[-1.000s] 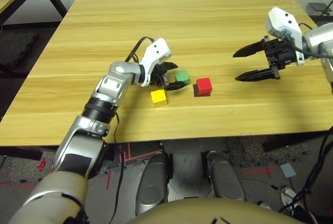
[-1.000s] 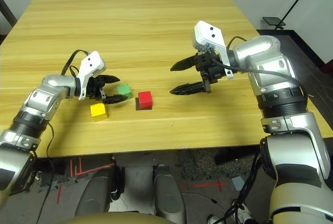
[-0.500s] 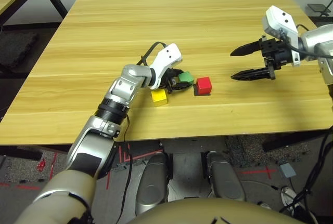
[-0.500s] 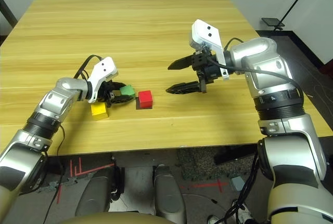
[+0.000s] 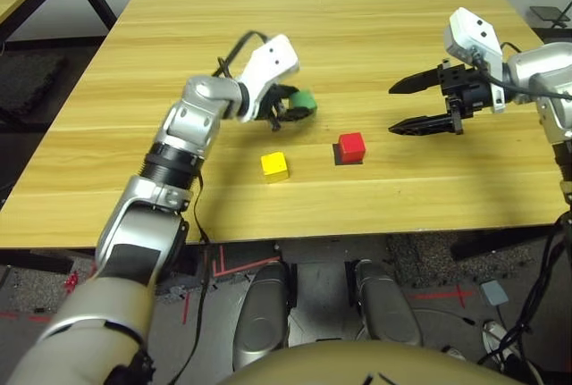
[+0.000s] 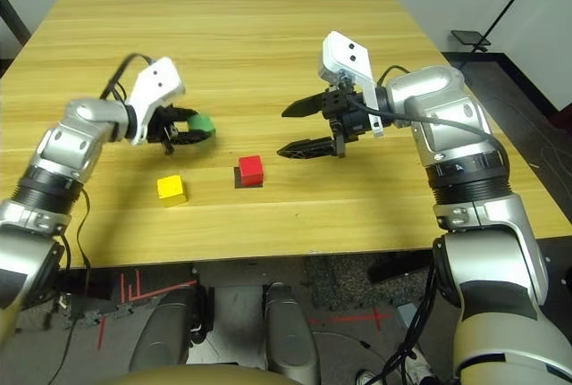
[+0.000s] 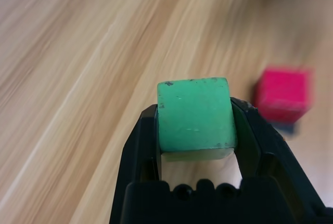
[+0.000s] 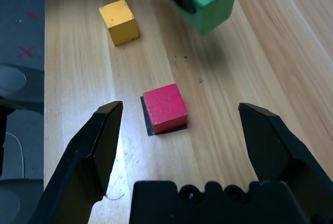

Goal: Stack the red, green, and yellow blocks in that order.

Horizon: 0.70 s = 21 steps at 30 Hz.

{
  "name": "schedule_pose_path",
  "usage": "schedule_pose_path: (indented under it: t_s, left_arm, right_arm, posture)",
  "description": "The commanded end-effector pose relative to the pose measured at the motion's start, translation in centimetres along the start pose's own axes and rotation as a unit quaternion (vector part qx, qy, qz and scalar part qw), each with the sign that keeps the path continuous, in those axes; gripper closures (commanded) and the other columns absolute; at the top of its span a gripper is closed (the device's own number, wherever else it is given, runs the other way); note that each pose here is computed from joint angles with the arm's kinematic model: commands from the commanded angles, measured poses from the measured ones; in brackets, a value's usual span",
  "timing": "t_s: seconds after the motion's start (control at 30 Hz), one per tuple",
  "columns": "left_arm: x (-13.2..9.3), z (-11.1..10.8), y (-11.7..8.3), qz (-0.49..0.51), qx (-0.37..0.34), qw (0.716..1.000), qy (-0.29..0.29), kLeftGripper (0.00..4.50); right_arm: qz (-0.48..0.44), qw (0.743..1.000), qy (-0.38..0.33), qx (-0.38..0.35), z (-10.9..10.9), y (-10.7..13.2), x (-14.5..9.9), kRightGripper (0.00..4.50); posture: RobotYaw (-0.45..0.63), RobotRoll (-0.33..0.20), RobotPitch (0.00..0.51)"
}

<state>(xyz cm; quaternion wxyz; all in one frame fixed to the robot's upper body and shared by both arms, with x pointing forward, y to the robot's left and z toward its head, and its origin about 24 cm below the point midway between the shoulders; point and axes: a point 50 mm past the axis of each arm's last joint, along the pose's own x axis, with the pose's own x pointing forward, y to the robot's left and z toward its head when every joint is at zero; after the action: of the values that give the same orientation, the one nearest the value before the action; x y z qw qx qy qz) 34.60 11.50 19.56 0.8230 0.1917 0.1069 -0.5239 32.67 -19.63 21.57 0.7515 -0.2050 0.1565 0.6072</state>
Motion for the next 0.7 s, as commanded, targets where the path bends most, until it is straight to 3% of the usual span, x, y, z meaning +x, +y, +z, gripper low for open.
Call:
schedule_pose_path:
  t_s: [0.03, 0.27, 0.7]
  left_arm:
    - [1.5, 0.9, -1.8, -0.049, -0.020, 0.998, -0.016, 2.46]
    - [3.7, -0.1, -3.1, -0.109, -0.041, 0.993, -0.032, 2.46]
    - [5.2, -1.6, -3.0, -0.136, -0.026, 0.990, -0.025, 2.46]
  right_arm:
    - [-0.003, 1.000, -0.005, 0.008, -0.2, 0.3, -0.3, 0.00]
    - [-0.007, 1.000, -0.002, 0.019, -0.4, 0.8, -0.6, 0.00]
    - [-0.012, 0.999, 0.000, 0.030, -0.6, 1.7, -1.1, 0.00]
  posture:
    - [0.23, -0.076, 0.095]
    - [0.19, -0.081, 0.097]
    - [0.15, -0.087, 0.099]
